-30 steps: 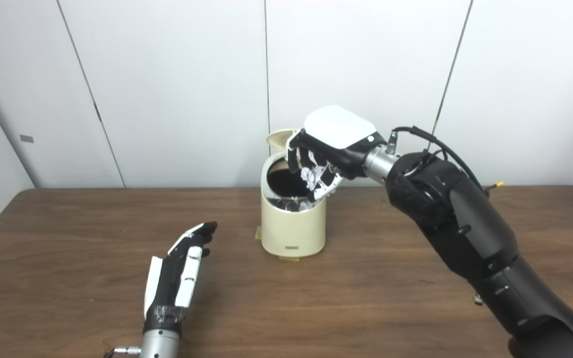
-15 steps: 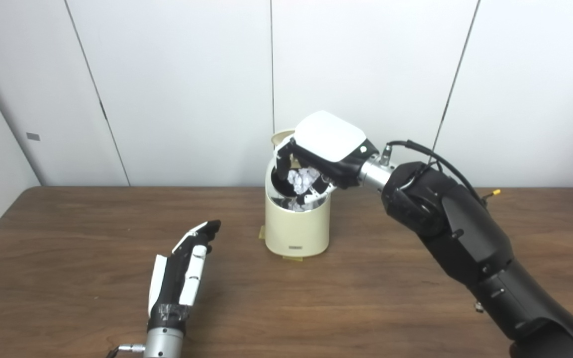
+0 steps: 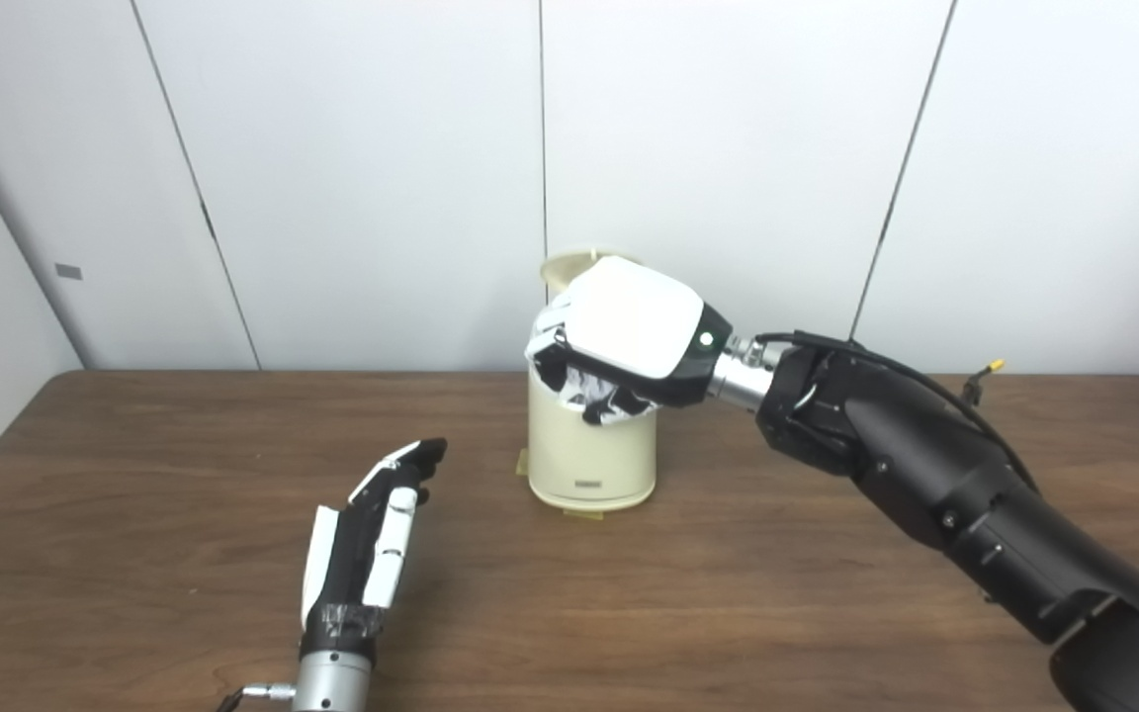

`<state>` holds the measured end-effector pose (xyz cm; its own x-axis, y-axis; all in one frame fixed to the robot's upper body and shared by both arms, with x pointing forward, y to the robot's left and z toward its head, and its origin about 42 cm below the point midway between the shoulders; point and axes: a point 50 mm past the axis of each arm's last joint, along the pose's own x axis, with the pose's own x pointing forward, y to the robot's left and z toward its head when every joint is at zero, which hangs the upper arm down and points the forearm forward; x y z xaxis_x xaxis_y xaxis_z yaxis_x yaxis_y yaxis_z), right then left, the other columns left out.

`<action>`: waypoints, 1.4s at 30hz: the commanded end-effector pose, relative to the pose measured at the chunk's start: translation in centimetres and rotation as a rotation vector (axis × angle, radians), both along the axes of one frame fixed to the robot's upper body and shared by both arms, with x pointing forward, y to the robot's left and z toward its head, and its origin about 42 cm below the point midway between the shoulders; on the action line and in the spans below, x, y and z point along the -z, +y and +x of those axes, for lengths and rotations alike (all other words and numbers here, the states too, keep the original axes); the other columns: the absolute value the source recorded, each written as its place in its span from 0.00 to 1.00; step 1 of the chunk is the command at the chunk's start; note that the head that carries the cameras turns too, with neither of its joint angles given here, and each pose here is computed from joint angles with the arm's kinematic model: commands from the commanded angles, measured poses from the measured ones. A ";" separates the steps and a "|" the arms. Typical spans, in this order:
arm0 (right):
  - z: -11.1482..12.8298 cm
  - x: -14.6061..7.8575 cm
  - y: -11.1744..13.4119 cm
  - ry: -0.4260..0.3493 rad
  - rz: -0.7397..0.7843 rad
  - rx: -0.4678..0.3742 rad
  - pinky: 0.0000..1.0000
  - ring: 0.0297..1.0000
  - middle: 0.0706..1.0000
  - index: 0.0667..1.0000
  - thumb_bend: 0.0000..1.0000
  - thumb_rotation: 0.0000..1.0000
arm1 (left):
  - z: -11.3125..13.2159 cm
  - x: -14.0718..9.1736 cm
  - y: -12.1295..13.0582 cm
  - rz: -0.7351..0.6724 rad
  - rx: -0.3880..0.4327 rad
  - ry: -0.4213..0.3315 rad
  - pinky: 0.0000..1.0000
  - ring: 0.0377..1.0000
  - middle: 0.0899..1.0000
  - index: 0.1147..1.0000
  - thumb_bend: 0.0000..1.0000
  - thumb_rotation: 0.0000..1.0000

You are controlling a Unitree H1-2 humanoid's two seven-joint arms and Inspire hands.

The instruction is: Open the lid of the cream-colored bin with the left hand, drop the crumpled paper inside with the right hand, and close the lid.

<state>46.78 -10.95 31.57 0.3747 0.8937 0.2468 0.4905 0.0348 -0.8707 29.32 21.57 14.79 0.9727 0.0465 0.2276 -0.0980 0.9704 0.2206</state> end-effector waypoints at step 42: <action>-0.7 -5.0 -1.9 0.004 0.346 0.021 0.40 0.46 0.48 0.44 0.52 0.14 | 0.9 -1.2 -0.3 0.001 0.010 -0.087 0.80 0.82 0.80 0.78 0.41 1.00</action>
<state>46.21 -12.40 33.87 0.4137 0.7956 0.4425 0.4432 0.2485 -0.8613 29.43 21.52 14.19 0.9725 0.0411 0.2292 -0.0924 0.9715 0.2181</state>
